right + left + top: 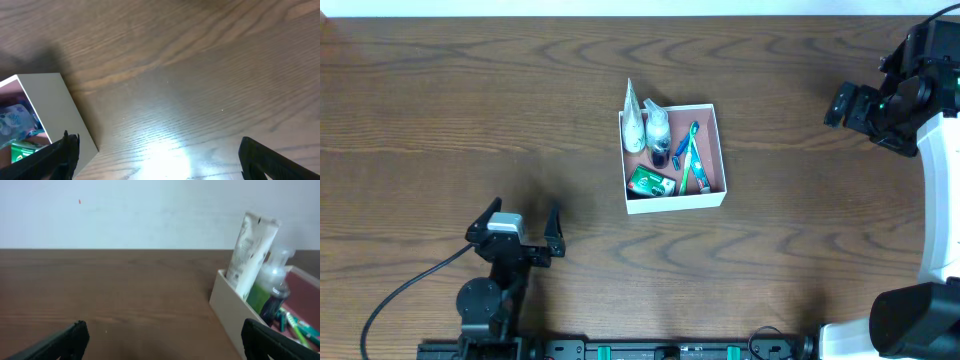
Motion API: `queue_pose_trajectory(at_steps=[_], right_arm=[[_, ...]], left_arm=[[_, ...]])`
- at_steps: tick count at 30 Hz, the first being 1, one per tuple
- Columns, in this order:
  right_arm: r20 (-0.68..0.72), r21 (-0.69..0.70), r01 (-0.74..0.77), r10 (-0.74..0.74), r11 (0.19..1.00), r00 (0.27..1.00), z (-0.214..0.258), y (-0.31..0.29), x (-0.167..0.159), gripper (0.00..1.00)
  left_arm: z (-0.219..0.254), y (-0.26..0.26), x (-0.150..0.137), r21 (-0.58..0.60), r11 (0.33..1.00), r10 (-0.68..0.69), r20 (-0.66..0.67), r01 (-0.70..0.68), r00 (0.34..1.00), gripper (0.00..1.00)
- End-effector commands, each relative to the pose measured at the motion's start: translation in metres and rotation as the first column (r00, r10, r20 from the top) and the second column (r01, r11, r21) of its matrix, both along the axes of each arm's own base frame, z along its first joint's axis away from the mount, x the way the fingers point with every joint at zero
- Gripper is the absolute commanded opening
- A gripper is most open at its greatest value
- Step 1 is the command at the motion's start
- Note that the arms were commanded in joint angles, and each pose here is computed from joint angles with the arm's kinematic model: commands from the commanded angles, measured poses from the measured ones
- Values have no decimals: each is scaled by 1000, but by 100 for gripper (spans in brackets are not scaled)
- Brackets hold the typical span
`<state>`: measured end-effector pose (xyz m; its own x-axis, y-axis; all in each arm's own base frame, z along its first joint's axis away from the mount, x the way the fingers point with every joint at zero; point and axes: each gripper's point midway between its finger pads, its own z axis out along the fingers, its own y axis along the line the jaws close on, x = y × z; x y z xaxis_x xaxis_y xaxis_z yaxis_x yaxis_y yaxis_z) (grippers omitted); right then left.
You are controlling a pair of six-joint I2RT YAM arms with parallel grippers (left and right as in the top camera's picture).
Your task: Pack container
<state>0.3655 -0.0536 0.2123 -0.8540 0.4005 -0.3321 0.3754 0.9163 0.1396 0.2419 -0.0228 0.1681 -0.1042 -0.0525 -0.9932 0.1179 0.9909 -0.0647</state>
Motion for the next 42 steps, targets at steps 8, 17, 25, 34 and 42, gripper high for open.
queue_pose_trajectory(at_steps=[8,17,25,34,42], right_arm=[[5,-1,-11,11,1000,1000,1,1,1,99],[5,-1,-11,11,1000,1000,1,1,1,99],[5,-1,-11,11,1000,1000,1,1,1,99],[5,-1,-11,11,1000,1000,1,1,1,99],[67,-78,-94,99,992,993,23,13,-17,99]], left_arm=[[-28,4,2,24,1000,19,-40,-18,999,98],[-29,4,2,24,1000,19,-44,-18,999,98],[-29,4,2,24,1000,19,-44,-18,999,98],[-29,4,2,24,1000,19,-45,-18,999,98],[-29,4,2,24,1000,19,-46,-18,999,98]])
